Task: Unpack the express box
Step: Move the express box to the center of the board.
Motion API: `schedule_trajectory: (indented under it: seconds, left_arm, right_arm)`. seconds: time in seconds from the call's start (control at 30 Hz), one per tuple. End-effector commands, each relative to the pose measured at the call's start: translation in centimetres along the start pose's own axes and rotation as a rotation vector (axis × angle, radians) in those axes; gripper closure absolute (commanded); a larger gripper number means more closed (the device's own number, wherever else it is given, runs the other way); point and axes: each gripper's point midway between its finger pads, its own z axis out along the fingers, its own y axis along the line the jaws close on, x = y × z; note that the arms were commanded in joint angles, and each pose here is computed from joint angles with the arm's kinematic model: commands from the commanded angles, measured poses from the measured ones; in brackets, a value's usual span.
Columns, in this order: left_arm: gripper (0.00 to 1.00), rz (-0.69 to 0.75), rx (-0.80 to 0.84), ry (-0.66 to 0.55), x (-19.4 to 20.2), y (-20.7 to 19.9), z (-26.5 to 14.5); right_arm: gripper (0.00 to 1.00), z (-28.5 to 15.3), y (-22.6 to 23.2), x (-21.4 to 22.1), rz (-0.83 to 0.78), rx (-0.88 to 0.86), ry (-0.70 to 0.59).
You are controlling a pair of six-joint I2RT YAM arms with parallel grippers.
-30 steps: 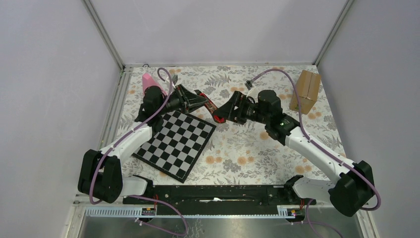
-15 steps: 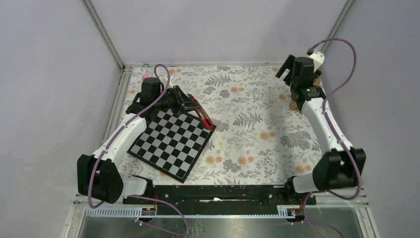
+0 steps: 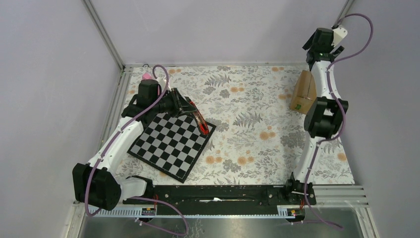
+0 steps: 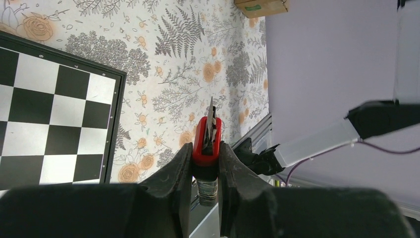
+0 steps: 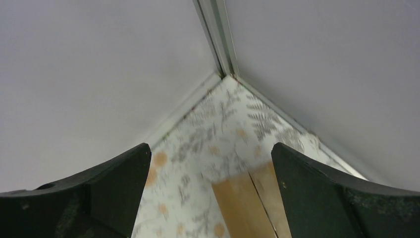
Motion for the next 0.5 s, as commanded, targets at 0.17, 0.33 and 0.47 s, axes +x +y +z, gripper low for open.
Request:
schedule_trajectory:
  seconds: [0.17, 0.33, 0.47]
  left_arm:
    - [1.0, 0.102, 0.036, -0.056, -1.5, -2.3, -1.4]
    - [1.0, 0.099, 0.037, -0.045, -1.5, -2.2, -1.1]
    - [1.0, 0.1, 0.044, -0.037, -1.3, -2.3, -1.1]
  right_arm:
    - [0.04, 6.5, -1.6, -0.1, -0.008, 0.08, 0.066]
    - [0.1, 7.2, -2.3, 2.5, -0.008, 0.077, 0.133]
    - [0.12, 7.4, -2.9, 4.8, -0.026, 0.085, 0.189]
